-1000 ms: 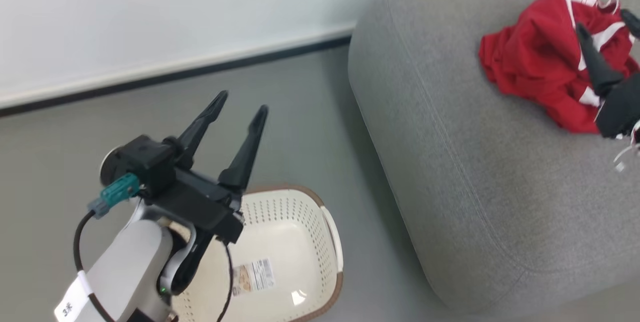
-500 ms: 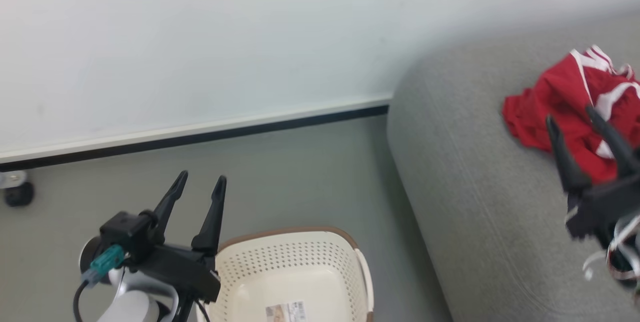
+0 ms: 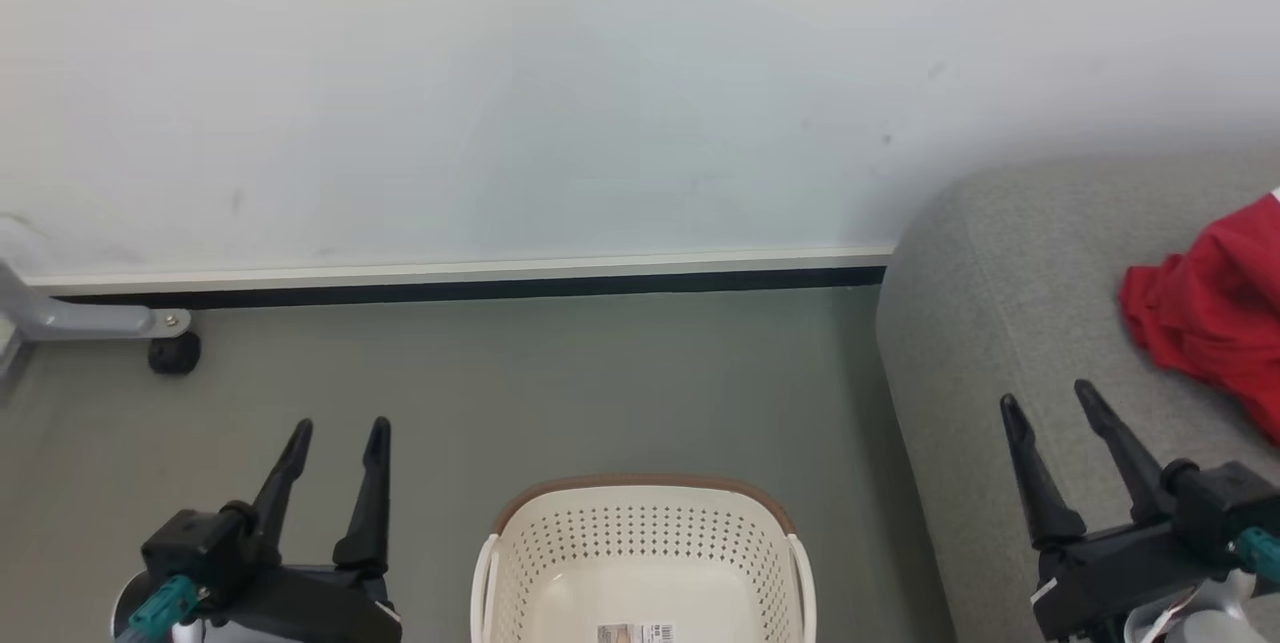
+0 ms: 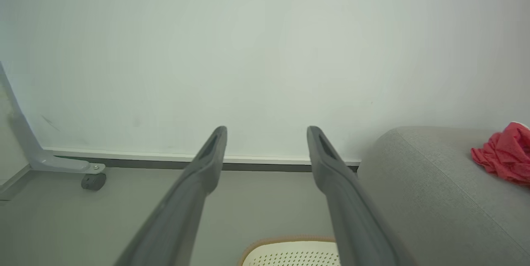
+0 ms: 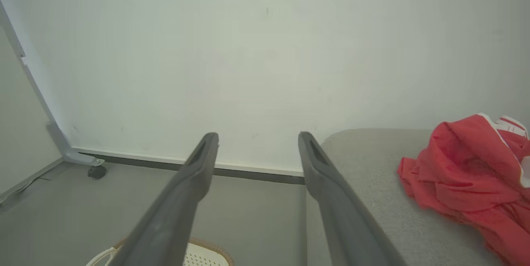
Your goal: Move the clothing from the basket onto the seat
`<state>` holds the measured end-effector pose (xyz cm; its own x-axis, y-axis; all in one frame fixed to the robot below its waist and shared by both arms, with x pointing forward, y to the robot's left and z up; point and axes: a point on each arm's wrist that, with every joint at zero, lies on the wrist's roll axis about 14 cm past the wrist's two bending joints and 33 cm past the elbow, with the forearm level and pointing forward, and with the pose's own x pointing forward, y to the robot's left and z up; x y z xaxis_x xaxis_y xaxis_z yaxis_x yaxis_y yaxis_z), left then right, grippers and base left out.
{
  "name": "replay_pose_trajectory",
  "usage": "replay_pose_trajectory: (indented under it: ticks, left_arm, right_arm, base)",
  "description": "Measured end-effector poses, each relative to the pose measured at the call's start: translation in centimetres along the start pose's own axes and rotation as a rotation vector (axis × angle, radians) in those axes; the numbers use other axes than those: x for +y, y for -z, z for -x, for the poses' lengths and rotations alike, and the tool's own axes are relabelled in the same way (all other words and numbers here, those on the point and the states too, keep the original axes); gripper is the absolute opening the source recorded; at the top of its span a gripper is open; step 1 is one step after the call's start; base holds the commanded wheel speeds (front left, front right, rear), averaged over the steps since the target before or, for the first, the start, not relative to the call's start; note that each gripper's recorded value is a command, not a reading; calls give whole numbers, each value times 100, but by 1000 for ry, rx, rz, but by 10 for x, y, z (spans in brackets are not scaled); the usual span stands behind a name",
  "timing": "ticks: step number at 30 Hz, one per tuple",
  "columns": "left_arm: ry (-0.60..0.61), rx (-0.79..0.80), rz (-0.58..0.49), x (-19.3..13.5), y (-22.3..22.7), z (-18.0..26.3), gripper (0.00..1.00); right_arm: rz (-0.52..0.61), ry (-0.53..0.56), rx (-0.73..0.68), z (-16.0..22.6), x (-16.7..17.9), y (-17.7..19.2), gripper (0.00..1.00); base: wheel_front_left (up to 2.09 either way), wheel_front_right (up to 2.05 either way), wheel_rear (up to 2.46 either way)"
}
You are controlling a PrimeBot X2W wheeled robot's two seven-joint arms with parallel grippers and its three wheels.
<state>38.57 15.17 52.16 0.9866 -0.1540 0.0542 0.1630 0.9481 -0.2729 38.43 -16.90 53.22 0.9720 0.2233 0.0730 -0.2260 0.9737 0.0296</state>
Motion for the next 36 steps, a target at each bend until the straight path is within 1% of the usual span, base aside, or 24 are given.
replay_pose_trajectory:
  ticks: [6,9,14,21,26,36]
  left_arm:
    - [-100,-30,6,28,-8,14,100]
    - [-126,-27,7,34,-5,19,100]
    - [-145,-39,-3,38,-7,21,100]
    - [-138,-52,-1,31,-8,17,100]
    - [-140,-59,-24,32,-10,16,100]
    - [-136,-63,-22,29,-9,13,100]
  right_arm:
    - [-38,-31,-9,-2,23,3,100]
    - [-43,-46,-16,-2,33,3,100]
    - [-14,-52,-55,-2,35,-8,100]
    - [12,-11,-112,-2,22,-26,100]
    - [14,32,-133,0,10,-32,100]
    - [13,64,-155,2,5,-36,100]
  base:
    - [0,0,0]
    - [0,0,0]
    - [0,0,0]
    - [0,0,0]
    - [0,0,0]
    - [0,0,0]
